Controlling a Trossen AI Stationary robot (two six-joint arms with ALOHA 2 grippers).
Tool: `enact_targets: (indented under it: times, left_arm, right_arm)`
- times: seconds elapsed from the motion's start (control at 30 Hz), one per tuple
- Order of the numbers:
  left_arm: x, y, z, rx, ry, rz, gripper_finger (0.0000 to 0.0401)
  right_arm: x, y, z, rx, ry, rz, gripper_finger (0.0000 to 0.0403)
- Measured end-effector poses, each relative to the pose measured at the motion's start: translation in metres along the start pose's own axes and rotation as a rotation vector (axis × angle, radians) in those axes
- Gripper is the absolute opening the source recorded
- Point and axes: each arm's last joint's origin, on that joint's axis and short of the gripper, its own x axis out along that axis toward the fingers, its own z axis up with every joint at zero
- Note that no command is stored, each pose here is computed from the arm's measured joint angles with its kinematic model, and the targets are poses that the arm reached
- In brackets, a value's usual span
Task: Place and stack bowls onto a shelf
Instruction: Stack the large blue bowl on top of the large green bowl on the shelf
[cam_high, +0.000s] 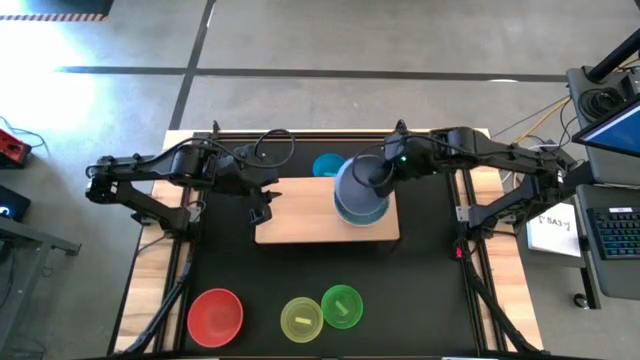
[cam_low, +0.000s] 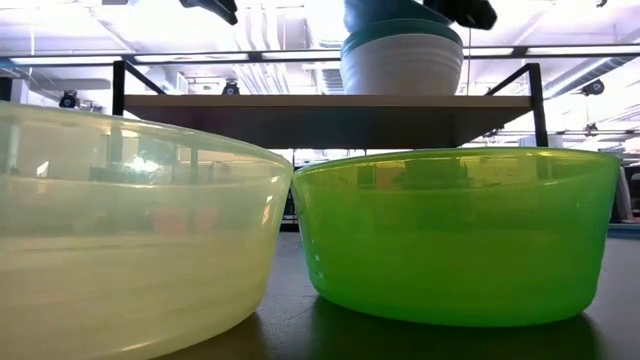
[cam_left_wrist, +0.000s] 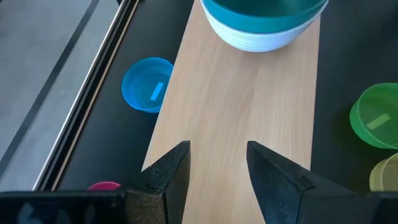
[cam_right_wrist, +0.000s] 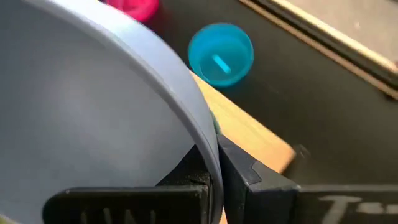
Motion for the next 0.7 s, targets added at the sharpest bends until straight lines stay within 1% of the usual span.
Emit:
enact_targets:
  times: [0.13, 0.2, 0.57, 0.7]
  left_arm:
    - [0.0, 0.0003, -0.0017, -0.016, 0.017, 0.003, 0.0142]
    - [0.0, 0.0004, -0.0023, -0.026, 0.023, 0.004, 0.0142]
    - [-0.0003, 0.0008, -0.005, -0.063, 0.05, 0.006, 0.0142]
    - [-0.0004, 0.0008, -0.007, -0.076, 0.072, -0.002, 0.0142]
  right_arm:
    - [0.0027, -0.0081, -0.0028, 0.028, 0.073, -0.051, 0.0008]
    - [0.004, -0.0086, -0.0039, 0.029, 0.105, -0.044, 0.0008]
    - [0.0074, -0.0081, -0.0036, -0.003, 0.122, -0.041, 0.0009]
    - [0.0072, -0.0076, -0.0039, -0.048, 0.133, -0.021, 0.0009]
